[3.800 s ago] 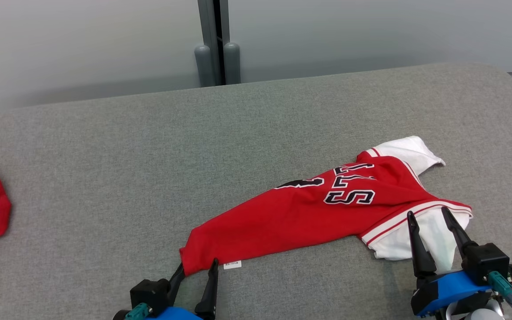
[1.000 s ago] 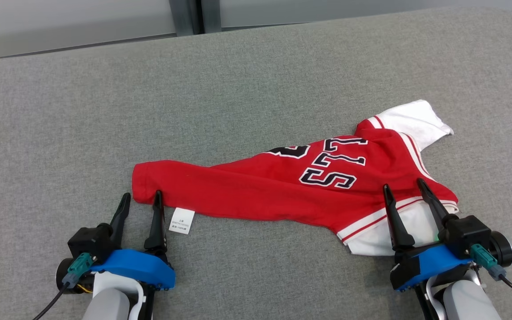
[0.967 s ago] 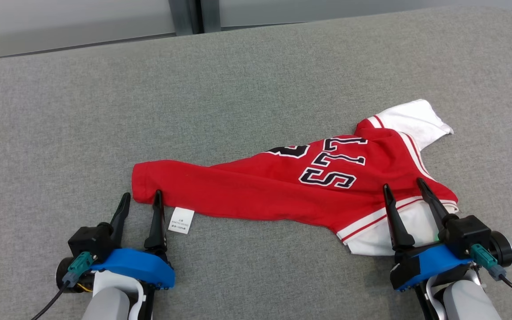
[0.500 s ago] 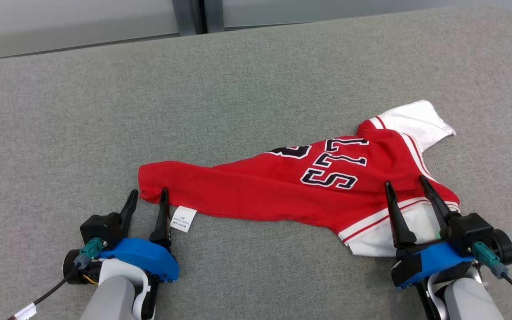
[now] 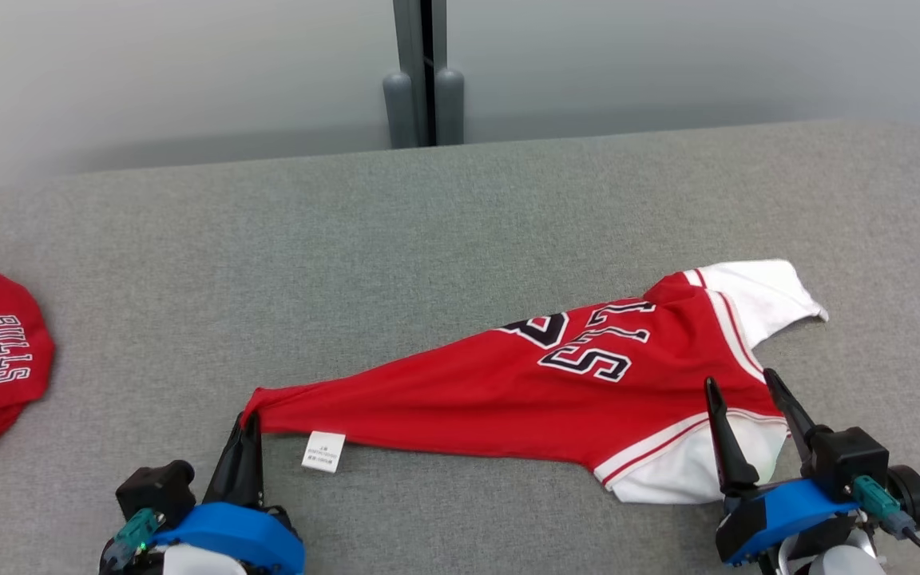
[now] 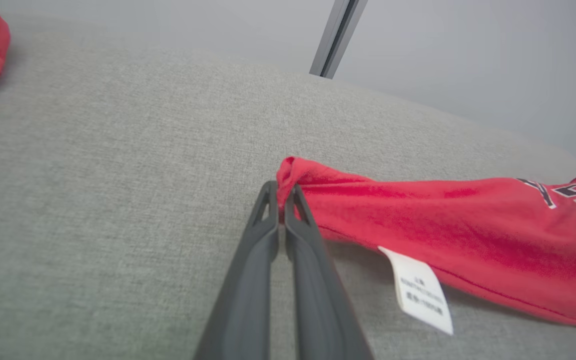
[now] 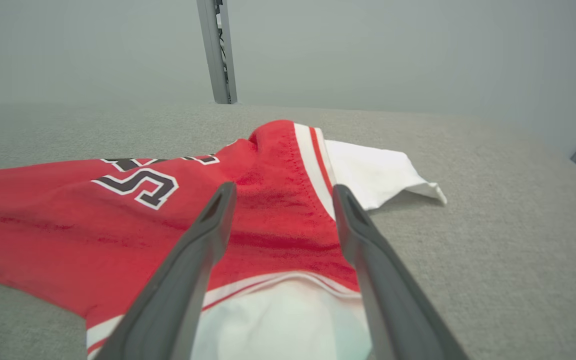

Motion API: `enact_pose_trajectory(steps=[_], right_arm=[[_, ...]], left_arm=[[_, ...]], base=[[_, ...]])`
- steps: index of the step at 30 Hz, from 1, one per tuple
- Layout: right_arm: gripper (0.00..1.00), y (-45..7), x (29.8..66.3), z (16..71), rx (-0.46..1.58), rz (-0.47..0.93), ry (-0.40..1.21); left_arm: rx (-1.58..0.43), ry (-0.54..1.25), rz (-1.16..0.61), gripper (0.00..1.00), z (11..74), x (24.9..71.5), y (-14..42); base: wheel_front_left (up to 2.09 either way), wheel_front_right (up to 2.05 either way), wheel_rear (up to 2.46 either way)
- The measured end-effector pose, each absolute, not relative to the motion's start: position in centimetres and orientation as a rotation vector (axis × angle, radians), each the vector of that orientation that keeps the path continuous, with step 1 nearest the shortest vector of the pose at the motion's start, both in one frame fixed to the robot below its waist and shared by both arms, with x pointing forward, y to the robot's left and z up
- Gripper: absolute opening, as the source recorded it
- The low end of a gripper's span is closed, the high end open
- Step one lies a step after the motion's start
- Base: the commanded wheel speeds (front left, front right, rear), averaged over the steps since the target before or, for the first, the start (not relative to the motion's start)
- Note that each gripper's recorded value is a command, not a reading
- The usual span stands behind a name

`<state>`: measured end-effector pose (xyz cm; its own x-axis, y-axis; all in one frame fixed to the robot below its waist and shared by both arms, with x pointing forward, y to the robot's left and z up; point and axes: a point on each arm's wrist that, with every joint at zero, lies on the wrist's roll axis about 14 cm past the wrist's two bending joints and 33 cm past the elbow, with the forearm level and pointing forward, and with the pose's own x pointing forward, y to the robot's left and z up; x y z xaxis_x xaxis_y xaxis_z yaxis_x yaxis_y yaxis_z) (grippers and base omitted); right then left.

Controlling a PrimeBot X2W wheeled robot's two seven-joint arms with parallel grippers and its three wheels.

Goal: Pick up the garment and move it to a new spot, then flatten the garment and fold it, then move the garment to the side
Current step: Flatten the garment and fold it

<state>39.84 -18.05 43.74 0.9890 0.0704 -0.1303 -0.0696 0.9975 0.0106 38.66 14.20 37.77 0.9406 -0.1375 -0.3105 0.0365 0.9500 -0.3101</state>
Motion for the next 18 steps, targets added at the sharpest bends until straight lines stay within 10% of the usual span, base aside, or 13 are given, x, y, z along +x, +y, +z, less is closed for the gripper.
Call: enact_pose_trajectory(steps=[14, 15, 16, 18], right_arm=[[1.0, -17.6, 36.8, 43.0, -0.003, 0.084, 0.165], [1.0, -17.4, 36.5, 42.6, -0.002, 0.09, 0.177], [1.0, -17.2, 36.1, 42.2, 0.004, 0.095, 0.191], [1.0, -17.0, 35.3, 41.4, 0.023, 0.097, 0.219]], left_arm=[[-0.222, 0.326, 0.097, 0.0, 38.0, 34.6, 19.5], [-0.225, 0.334, 0.095, 0.29, 37.7, 34.5, 19.3], [-0.224, 0.339, 0.09, 0.85, 37.6, 34.4, 19.2], [-0.233, 0.339, 0.095, 1.0, 37.6, 34.4, 19.1]], base=[[0.0, 0.0, 0.0], [0.0, 0.0, 0.0], [0.0, 0.0, 0.0], [0.0, 0.0, 0.0]])
